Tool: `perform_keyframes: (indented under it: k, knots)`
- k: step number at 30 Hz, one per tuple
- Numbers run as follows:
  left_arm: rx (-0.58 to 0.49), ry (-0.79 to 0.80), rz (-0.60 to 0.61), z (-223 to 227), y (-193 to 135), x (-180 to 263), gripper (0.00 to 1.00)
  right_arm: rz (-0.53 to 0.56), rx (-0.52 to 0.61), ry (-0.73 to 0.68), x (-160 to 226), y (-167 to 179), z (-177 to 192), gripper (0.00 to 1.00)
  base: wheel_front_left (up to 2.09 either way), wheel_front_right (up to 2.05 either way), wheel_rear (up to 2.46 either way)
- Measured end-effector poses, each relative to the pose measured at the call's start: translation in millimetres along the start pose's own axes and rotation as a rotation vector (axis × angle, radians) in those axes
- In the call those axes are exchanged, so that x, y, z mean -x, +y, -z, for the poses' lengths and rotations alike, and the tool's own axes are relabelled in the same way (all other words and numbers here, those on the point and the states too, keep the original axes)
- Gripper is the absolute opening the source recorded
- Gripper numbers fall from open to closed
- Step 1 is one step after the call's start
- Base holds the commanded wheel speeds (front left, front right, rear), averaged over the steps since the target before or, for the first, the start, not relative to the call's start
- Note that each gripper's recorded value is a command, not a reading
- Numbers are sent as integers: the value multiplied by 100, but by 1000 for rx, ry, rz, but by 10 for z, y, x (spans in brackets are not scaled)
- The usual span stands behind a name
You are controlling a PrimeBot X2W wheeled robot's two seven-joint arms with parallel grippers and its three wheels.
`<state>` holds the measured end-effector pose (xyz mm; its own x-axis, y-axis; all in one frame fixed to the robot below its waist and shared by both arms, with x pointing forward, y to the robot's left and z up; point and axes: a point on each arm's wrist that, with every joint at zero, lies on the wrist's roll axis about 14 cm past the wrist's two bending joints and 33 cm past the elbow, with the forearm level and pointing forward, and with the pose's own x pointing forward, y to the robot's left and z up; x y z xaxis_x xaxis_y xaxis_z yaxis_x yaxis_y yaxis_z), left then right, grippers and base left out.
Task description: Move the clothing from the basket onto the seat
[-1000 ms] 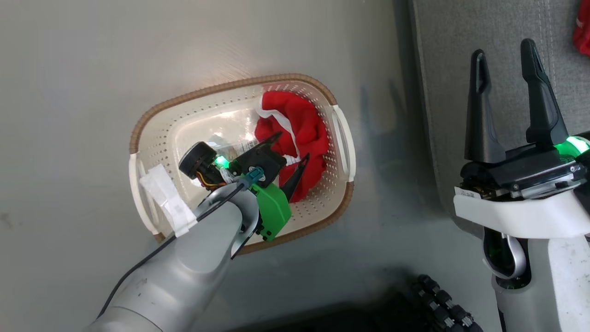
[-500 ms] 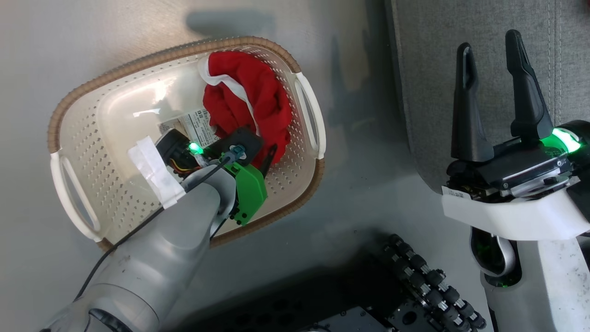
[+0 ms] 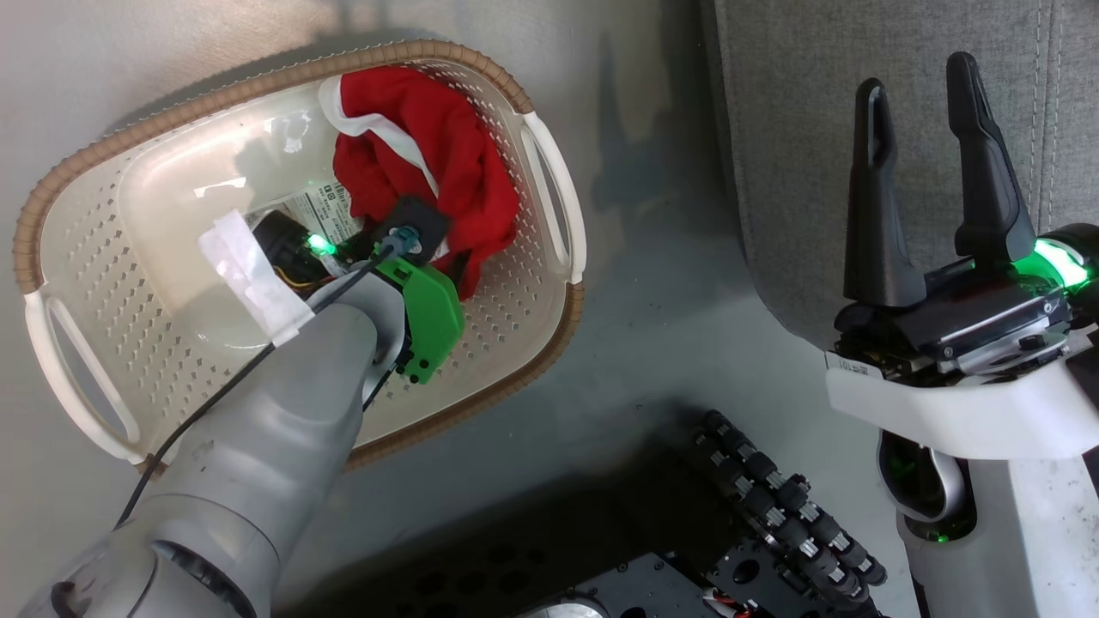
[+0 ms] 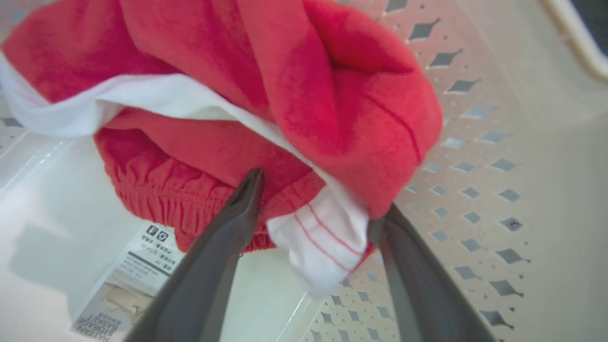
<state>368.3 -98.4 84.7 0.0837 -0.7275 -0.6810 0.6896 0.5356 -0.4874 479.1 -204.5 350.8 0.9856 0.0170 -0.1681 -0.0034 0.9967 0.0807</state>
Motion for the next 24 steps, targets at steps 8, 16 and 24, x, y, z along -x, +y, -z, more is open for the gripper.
perform_keyframes:
  k: [8,16,24]
  knots:
    - [25,36,-9,6,23,-3,0,0,3,-2,18,4,-21,100,0,0,0]
    - [17,4,-27,-63,114,51,0,3,12,-17,23,-10,-89,100,0,0,0]
    - [-48,-84,-33,-243,127,232,0,3,35,-36,48,-18,-217,100,0,0,0]
